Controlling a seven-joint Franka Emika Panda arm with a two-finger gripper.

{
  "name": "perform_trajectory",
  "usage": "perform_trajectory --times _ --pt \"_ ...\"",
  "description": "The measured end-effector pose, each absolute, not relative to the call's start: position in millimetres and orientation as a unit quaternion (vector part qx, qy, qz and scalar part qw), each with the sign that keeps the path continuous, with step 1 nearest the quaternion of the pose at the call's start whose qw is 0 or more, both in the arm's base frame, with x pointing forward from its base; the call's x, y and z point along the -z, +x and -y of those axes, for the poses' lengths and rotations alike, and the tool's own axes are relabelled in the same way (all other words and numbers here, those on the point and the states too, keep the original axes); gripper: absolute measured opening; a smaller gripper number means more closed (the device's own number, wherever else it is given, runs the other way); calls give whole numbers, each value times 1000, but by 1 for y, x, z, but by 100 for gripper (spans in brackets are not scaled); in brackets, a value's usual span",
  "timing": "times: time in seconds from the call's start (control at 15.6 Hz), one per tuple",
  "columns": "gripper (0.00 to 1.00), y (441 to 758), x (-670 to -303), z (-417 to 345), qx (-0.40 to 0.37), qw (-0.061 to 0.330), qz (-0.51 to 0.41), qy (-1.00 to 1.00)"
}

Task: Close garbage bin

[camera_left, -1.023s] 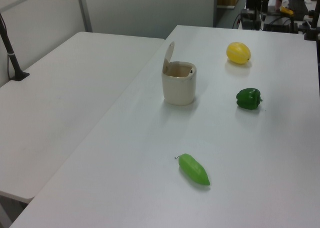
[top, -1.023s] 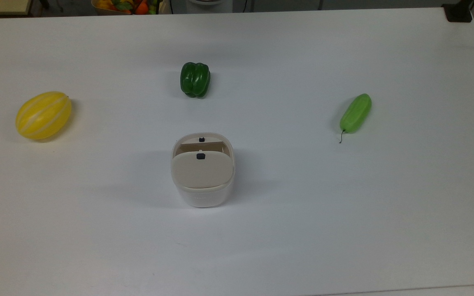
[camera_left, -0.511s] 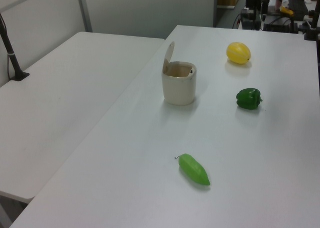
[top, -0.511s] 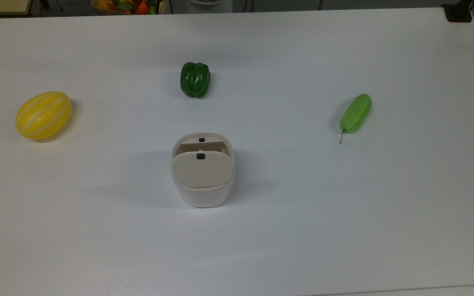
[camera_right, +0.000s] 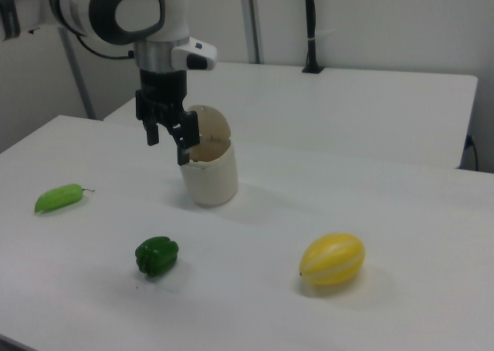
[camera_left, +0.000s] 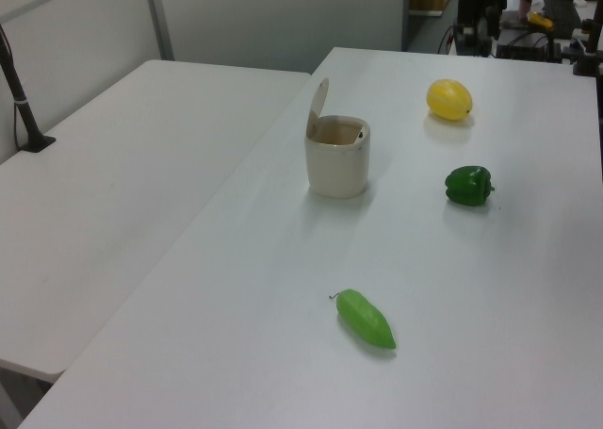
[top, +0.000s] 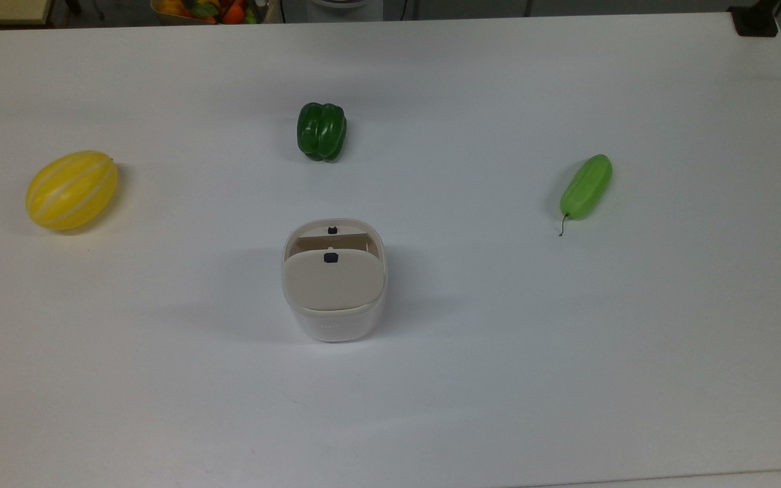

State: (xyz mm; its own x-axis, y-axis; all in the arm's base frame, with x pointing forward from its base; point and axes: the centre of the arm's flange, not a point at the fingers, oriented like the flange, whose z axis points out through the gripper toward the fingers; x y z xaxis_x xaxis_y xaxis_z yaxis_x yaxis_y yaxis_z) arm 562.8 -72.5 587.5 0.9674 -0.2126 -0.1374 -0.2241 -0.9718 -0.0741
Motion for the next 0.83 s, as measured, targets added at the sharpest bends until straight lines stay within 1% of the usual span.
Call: perform_trajectory --times 0.26,0.45,0.51,0.58,0.83 --pt "100 569 -577 66 -74 43 -105 -991" --pt "99 577 -580 64 -43 42 -103 -993" --pt "94 580 -582 61 -31 41 -101 -994" --pt "86 582 -583 58 -24 41 -98 -994" --pt "39 591 -583 43 -1 39 -77 -996"
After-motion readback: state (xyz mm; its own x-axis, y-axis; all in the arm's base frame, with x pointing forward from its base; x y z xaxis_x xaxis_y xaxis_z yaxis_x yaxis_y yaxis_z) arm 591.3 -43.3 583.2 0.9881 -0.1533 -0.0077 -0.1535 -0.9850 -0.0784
